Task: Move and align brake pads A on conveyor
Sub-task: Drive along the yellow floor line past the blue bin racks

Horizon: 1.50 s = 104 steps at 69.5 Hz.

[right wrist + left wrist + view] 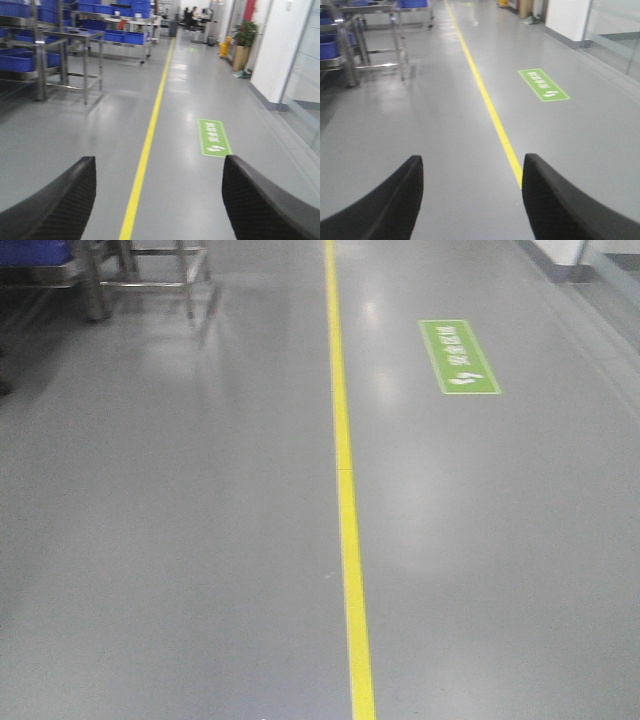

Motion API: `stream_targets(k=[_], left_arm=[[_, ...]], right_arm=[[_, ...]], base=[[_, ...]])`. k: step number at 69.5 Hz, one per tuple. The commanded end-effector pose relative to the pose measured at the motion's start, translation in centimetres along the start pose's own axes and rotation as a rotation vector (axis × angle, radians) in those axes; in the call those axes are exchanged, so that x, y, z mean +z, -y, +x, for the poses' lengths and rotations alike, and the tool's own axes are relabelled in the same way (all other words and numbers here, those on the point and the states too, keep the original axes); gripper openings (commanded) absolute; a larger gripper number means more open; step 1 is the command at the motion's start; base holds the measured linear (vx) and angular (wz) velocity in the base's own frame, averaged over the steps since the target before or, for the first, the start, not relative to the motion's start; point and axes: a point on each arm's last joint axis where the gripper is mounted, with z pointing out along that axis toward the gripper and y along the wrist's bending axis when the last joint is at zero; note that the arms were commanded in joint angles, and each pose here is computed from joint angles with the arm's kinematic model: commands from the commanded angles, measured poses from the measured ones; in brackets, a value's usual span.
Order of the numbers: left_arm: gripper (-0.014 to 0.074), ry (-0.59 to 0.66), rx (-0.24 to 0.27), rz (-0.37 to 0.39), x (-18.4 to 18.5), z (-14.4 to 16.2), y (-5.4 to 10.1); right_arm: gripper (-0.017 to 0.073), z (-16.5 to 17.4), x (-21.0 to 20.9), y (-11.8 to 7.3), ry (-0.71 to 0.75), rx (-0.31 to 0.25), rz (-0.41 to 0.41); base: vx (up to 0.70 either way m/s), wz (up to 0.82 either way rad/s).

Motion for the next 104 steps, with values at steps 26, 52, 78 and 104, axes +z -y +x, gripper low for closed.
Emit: stream_targets(k=[26,52,78,104], left_arm=[[0.0408,0.077,-0.008,0.014,-0.11,-1.29,0.13],[0.0408,0.077,-0.008,0.013,-0.11,-1.3,0.12],[0.0408,0.077,-0.008,0.013,-0.11,-1.3,0.12],[0.0408,0.078,-0.008,0.013,-0.11,-1.3,0.12]], right_arm=[[0.0514,-1.37,-0.05,0.18,0.085,-0.015,0.015],[0.0514,-1.37,-0.05,0.18,0.085,-0.015,0.015],[0.0514,-1.37,-0.05,0.18,0.085,-0.015,0.015],[0.0514,-1.37,-0.05,0.18,0.085,-0.015,0.015]], base=[[0.29,-0.31],[0.55,0.23],[0.69,0.08],[0.8,-0.12]])
